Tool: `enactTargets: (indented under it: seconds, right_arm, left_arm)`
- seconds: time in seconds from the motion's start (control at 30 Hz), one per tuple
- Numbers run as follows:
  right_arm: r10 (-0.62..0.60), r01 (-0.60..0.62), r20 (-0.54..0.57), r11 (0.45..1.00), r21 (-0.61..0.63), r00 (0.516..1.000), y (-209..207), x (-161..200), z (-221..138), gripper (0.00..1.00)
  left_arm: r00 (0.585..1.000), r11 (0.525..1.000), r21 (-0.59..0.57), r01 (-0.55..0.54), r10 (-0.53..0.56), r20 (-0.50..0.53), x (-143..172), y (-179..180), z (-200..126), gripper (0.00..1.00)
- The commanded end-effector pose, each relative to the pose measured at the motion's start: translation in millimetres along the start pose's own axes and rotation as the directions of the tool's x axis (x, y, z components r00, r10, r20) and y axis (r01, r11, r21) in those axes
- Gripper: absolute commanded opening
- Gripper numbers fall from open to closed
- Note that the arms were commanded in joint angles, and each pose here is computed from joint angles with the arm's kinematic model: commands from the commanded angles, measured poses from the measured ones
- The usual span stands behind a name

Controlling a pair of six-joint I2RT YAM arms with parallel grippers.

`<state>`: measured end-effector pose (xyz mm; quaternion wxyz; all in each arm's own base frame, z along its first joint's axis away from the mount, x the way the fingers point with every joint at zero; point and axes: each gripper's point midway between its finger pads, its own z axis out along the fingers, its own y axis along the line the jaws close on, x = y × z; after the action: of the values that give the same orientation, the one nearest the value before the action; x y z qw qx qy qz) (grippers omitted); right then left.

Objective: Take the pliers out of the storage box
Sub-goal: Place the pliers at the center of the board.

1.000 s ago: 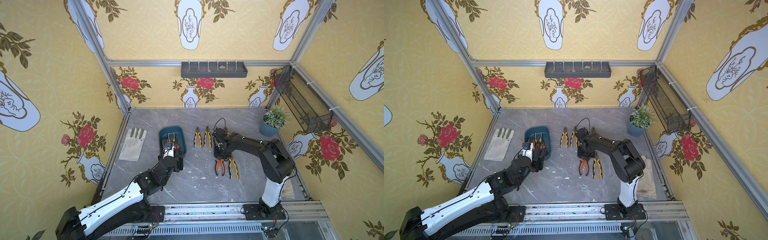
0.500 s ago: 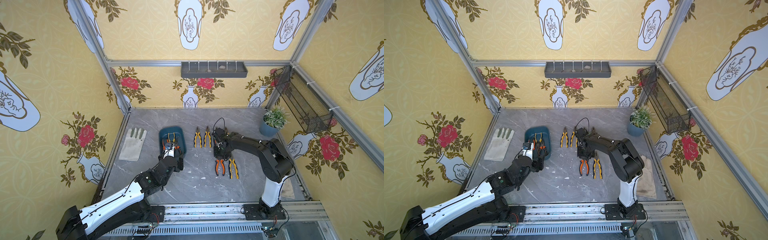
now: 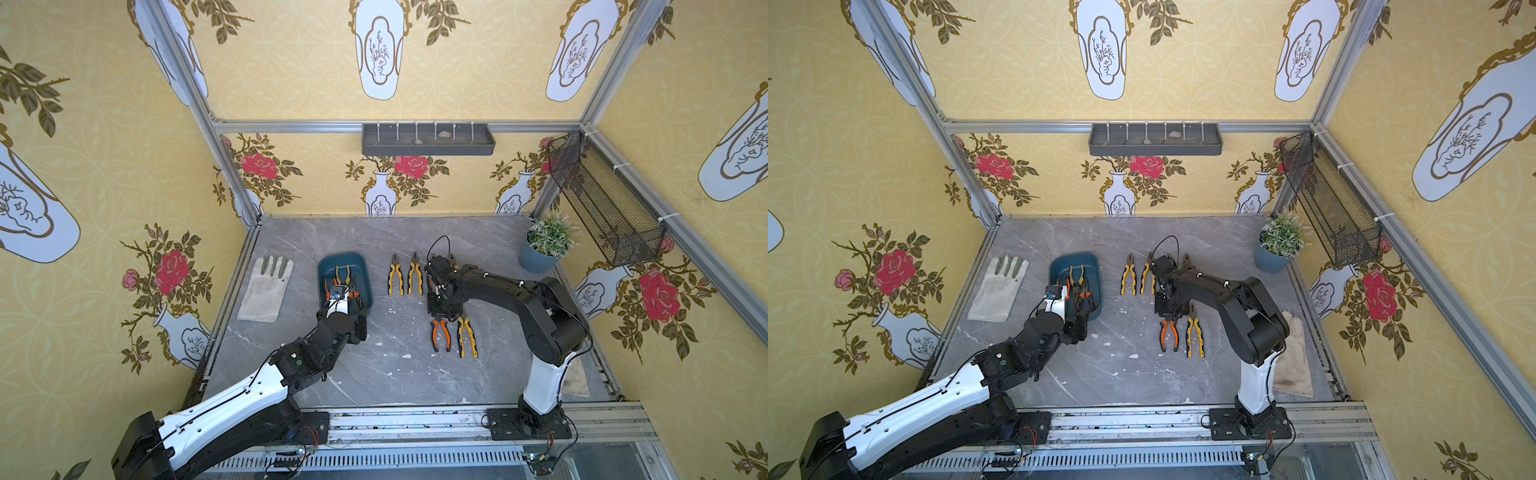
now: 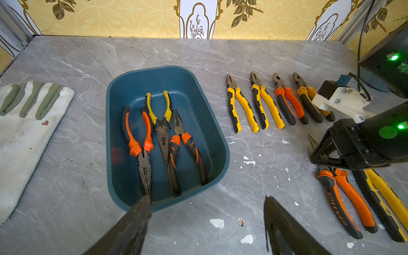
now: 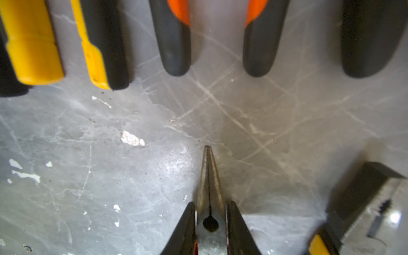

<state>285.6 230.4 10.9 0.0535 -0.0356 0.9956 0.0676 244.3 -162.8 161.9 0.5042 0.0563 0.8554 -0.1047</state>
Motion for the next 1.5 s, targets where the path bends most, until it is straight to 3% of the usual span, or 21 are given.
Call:
enactTargets:
  seconds: [0.0,0.43,0.73,0.87,1.0,1.1,1.23,1.33,1.47]
  right_arm:
    - [0.004,-0.001,-0.054,0.999,0.048,0.999,-12,13,10,0.27]
    - [0.014,-0.012,-0.029,0.998,0.062,0.999,-15,11,4,0.22]
    - [0.009,-0.009,-0.002,0.998,0.067,1.000,-14,5,-1,0.34]
    - [-0.015,0.008,0.095,0.997,0.083,0.995,-5,-17,-35,0.43]
    - [-0.061,0.022,0.296,0.991,0.132,0.953,5,-42,-111,0.44]
    - [-0.098,0.054,0.494,0.993,0.104,0.864,21,-47,-177,0.46]
    - [-0.066,0.113,0.605,0.993,-0.041,0.793,30,-29,-208,0.46]
    - [-0.032,0.100,0.602,0.992,-0.079,0.798,22,-16,-199,0.46]
    - [-0.016,0.091,0.556,0.990,-0.107,0.831,20,-2,-180,0.46]
  left_arm:
    - [1.000,1.000,-0.002,0.006,-0.006,0.004,1,1,1,0.82]
    - [1.000,1.000,0.000,0.010,-0.010,0.002,2,1,1,0.81]
    - [1.000,1.000,0.001,0.008,-0.008,0.003,1,0,1,0.82]
    - [1.000,1.000,-0.002,0.002,-0.002,0.001,0,0,1,0.82]
    - [1.000,1.000,-0.026,-0.016,0.015,-0.023,0,2,2,0.83]
    - [0.993,0.997,-0.072,0.011,-0.020,-0.119,4,10,12,0.86]
    - [0.948,0.985,-0.172,0.027,-0.080,-0.307,18,32,36,0.83]
    - [0.910,0.975,-0.221,0.027,-0.115,-0.399,24,44,56,0.76]
    - [0.865,0.964,-0.243,0.111,-0.214,-0.454,27,58,83,0.57]
